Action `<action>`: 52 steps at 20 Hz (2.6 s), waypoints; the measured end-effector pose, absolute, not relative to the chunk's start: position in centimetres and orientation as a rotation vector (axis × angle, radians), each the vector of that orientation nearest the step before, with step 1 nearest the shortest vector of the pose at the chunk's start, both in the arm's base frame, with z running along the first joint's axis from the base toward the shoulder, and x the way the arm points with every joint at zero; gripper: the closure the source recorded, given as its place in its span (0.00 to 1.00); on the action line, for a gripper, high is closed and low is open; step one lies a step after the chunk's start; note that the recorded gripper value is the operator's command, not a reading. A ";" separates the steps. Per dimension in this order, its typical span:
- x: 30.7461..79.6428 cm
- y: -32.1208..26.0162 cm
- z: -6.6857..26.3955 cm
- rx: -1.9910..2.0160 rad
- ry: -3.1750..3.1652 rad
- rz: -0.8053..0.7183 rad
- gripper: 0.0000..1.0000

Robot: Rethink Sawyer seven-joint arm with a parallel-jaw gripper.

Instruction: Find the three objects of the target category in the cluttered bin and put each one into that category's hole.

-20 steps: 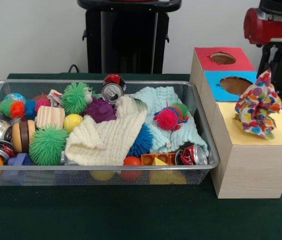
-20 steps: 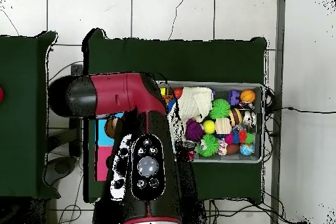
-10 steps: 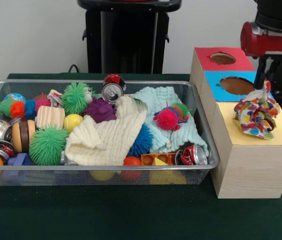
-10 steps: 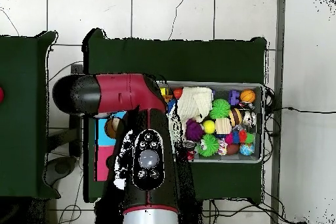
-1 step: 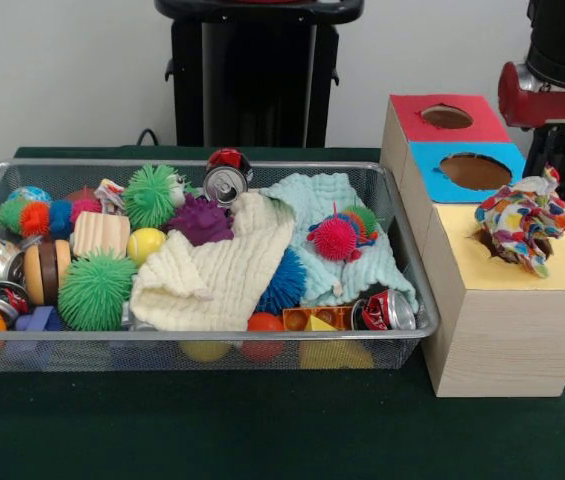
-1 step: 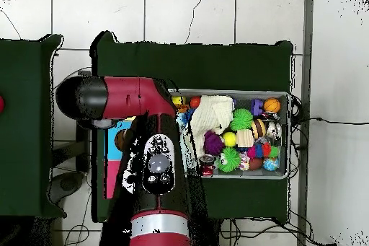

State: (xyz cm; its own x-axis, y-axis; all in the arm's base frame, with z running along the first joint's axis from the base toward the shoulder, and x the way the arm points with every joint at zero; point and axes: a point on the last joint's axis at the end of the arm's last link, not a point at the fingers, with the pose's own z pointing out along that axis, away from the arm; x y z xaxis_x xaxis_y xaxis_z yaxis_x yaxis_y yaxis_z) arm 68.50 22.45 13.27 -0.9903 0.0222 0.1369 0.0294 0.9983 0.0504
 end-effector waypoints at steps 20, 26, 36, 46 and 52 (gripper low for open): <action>67.7 25.2 13.6 -0.015 -2.985 -0.104 1.00; 67.6 25.4 13.7 -0.013 -2.986 -0.102 1.00; 67.7 23.6 13.9 -0.045 -2.984 -0.057 1.00; 67.7 21.7 13.8 -0.078 -2.985 -0.008 1.00; 67.6 20.8 13.3 -0.093 -2.978 0.018 1.00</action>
State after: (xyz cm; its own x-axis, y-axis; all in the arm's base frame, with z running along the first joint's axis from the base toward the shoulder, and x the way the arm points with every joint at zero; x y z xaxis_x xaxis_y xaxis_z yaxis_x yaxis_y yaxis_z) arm 67.64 20.76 13.32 -0.9850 0.0631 0.1604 0.0611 0.9980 -0.0170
